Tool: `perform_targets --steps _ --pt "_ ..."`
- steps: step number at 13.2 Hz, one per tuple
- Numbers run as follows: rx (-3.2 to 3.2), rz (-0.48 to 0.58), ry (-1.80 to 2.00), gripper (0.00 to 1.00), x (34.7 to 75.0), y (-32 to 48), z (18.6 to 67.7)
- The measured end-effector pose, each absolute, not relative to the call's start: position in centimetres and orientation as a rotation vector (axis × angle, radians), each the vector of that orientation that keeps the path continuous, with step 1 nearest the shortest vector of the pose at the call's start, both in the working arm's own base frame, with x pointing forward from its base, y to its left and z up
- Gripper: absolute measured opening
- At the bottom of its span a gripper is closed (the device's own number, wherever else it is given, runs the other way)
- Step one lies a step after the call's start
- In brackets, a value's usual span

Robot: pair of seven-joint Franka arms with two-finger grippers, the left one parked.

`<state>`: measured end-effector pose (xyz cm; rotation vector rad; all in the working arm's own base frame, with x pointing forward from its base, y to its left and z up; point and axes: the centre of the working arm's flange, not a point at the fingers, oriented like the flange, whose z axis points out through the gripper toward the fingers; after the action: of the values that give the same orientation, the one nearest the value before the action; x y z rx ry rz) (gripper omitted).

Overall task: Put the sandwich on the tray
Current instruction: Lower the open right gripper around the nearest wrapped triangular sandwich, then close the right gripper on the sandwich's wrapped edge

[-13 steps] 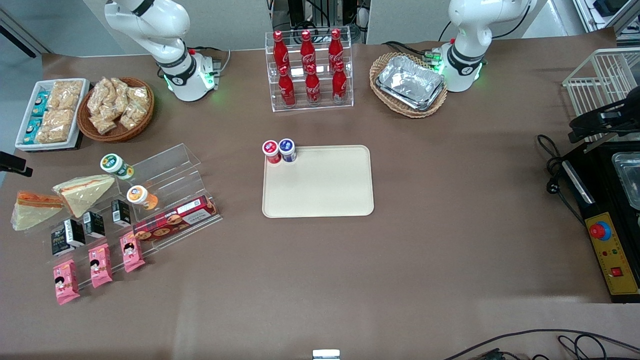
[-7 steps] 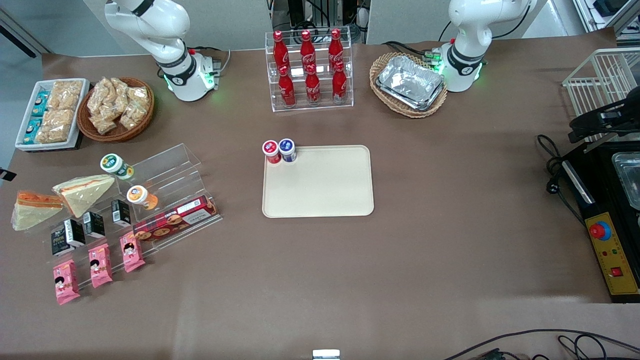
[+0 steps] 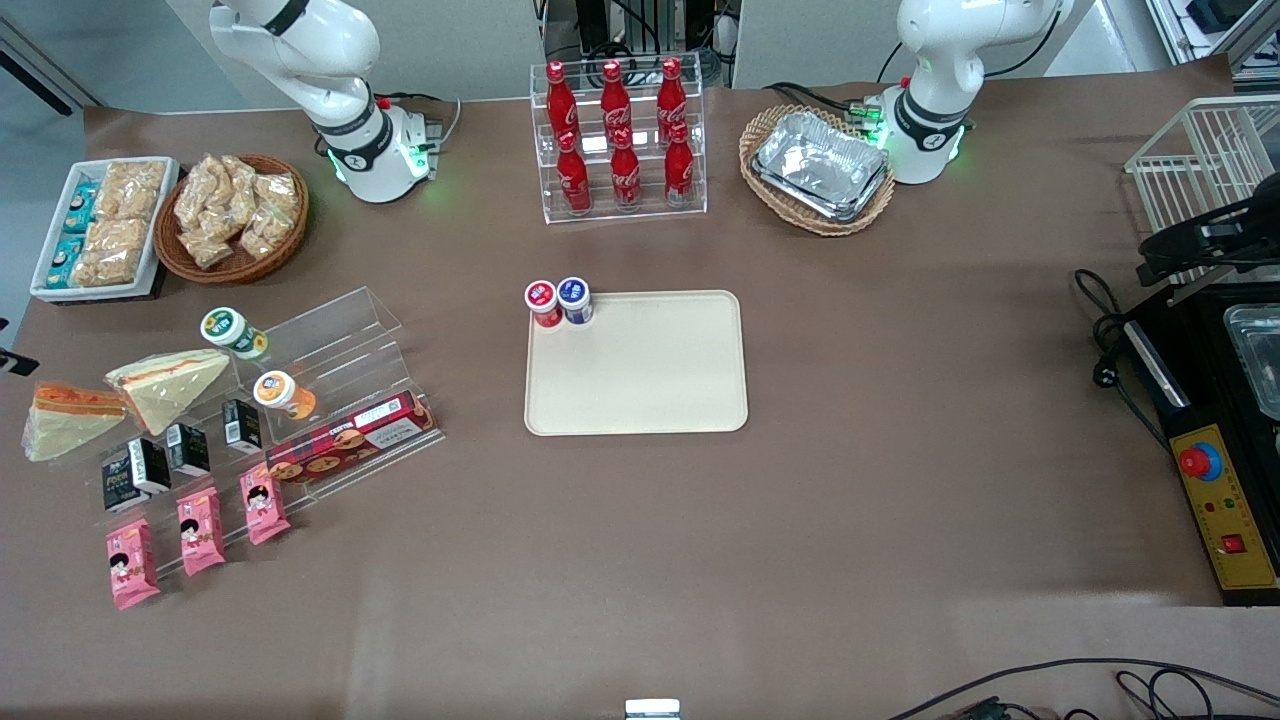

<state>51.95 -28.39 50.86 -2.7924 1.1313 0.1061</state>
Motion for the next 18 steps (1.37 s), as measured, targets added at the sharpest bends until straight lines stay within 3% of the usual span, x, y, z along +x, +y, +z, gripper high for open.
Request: perform_targets --steps 5,14,18 --pt "-2.81 0.126 1.168 1.0 53.4 -29.5 47.1" --pt "-2.817 0.048 1.276 1.0 54.8 -33.6 40.9" --pt "-2.792 0.022 1.285 1.0 55.8 -33.7 40.4"
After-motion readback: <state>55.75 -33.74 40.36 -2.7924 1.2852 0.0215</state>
